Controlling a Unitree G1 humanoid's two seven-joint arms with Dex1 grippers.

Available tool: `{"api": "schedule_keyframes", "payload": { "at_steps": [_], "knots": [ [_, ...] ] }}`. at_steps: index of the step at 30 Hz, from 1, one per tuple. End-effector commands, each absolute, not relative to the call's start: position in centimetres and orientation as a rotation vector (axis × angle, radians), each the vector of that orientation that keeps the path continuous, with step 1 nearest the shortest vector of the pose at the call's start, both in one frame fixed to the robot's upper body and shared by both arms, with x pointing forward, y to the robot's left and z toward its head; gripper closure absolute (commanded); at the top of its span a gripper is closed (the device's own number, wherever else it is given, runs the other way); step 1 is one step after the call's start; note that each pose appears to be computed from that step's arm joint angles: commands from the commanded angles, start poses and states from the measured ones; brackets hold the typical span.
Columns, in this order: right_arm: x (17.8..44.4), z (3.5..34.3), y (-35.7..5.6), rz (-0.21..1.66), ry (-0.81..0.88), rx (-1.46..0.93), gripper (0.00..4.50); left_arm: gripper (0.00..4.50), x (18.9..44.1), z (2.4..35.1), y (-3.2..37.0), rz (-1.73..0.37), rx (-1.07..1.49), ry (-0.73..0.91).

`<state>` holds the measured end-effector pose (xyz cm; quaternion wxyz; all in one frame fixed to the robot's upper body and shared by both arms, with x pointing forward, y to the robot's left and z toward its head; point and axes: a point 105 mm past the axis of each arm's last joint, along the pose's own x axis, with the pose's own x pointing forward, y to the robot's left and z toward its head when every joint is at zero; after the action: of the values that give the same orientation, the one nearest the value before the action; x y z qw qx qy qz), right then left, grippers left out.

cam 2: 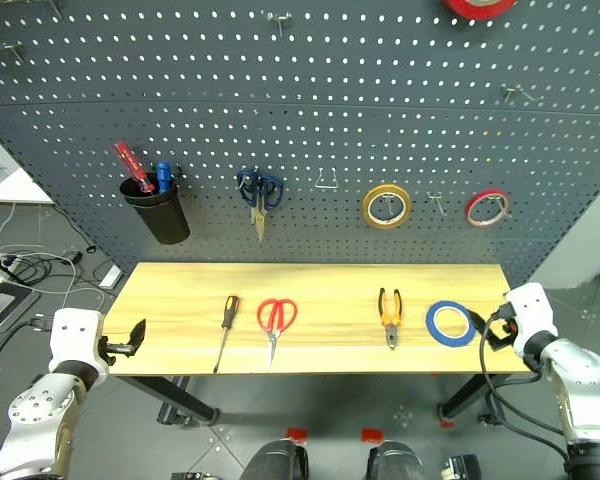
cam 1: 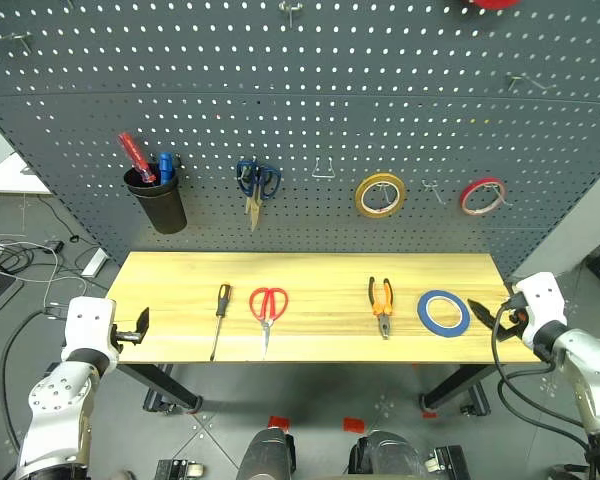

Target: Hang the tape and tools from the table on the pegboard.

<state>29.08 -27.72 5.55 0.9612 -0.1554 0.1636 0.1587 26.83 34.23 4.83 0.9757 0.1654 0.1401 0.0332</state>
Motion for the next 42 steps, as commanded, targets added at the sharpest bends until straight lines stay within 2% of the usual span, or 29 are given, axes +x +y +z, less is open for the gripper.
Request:
{"api": "schedule_keyframes", "payload": {
  "at_steps": [1, 3, 5, 11, 20, 23, 27, 29, 33, 38, 42],
  "knots": [
    [28.7, 6.8, -25.2, 0.409, 0.318, -0.373, 0.0, 0.1, 27.9, 7.1, 29.7, -0.117, 0.33, 0.225],
    [28.3, 6.7, -24.2, 0.446, 0.336, -0.386, 0.0, 0.1, 28.1, 8.0, 27.8, -0.202, 0.346, 0.214],
    [28.5, 6.0, -23.3, 0.498, 0.368, -0.42, 0.0, 0.1, 28.7, 9.2, 23.9, -0.382, 0.411, 0.18],
    [30.1, 4.1, -22.6, 0.571, 0.483, -0.46, 0.0, 0.1, 27.5, 11.0, 16.2, -0.811, 0.484, 0.133],
    [34.7, 2.7, -25.2, 0.509, 0.628, -0.527, 0.0, 0.1, 26.5, 11.1, 10.0, -1.157, 0.633, 0.034],
    [35.3, 2.5, -25.9, 0.507, 0.684, -0.542, 0.59, 0.08, 26.1, 11.3, 8.7, -1.225, 0.604, 0.015],
    [35.3, 2.3, -26.0, 0.542, 0.76, -0.499, 1.89, 0.08, 25.3, 11.0, 7.7, -1.305, 0.592, 0.015],
    [34.9, 2.1, -26.1, 0.571, 0.791, -0.556, 2.54, 0.08, 25.0, 10.5, 7.4, -1.342, 0.623, 0.014],
    [34.2, 2.3, -26.1, 0.584, 0.762, -0.64, 3.78, 0.08, 25.1, 10.2, 7.2, -1.351, 0.621, 0.01],
    [33.3, 4.7, -26.2, 0.521, 0.616, -0.742, 3.82, 0.08, 25.6, 10.6, 6.9, -1.325, 0.572, -0.014],
    [30.6, 9.1, -23.7, 0.398, 0.336, -0.865, 3.82, 0.08, 26.7, 12.1, 7.0, -1.267, 0.484, -0.054]
  ]
}}
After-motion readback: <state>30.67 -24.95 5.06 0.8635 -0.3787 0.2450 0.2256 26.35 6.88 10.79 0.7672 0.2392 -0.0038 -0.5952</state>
